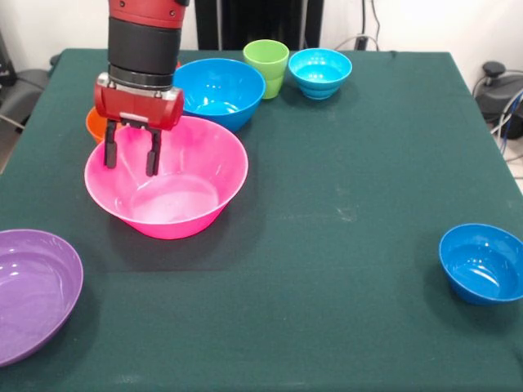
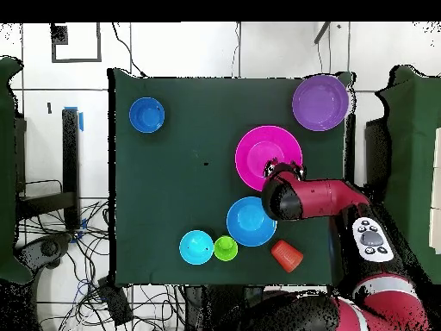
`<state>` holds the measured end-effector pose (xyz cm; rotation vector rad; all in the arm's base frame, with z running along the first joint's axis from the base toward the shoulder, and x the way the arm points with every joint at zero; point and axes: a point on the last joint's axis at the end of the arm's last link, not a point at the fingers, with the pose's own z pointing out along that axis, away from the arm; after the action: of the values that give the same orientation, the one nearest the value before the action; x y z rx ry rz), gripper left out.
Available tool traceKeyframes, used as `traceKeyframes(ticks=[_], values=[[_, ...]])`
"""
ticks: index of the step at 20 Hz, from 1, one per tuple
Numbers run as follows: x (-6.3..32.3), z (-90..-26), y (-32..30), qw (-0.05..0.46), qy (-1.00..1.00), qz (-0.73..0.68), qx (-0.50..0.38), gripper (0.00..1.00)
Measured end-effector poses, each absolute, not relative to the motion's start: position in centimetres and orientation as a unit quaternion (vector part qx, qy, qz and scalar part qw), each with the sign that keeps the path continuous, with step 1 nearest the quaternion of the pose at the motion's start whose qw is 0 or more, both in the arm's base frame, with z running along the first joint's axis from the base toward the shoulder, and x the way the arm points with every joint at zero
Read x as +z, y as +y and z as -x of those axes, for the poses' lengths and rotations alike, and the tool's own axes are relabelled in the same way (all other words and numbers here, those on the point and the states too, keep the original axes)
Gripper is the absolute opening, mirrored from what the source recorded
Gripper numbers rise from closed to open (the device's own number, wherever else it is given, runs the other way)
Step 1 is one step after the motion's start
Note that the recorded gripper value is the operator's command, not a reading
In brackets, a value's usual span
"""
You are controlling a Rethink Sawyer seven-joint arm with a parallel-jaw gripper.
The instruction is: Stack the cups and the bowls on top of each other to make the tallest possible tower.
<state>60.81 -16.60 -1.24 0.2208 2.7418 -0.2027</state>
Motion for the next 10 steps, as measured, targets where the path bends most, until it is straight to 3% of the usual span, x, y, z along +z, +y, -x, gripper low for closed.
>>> traceKeyframes(ticks=[5, 10], values=[[-1.6, -59.3, -14.9, 0.190, 0.972, 0.010, -0.134, 1.00], [-1.6, -58.2, -8.9, 0.215, 0.951, 0.106, -0.194, 1.00]])
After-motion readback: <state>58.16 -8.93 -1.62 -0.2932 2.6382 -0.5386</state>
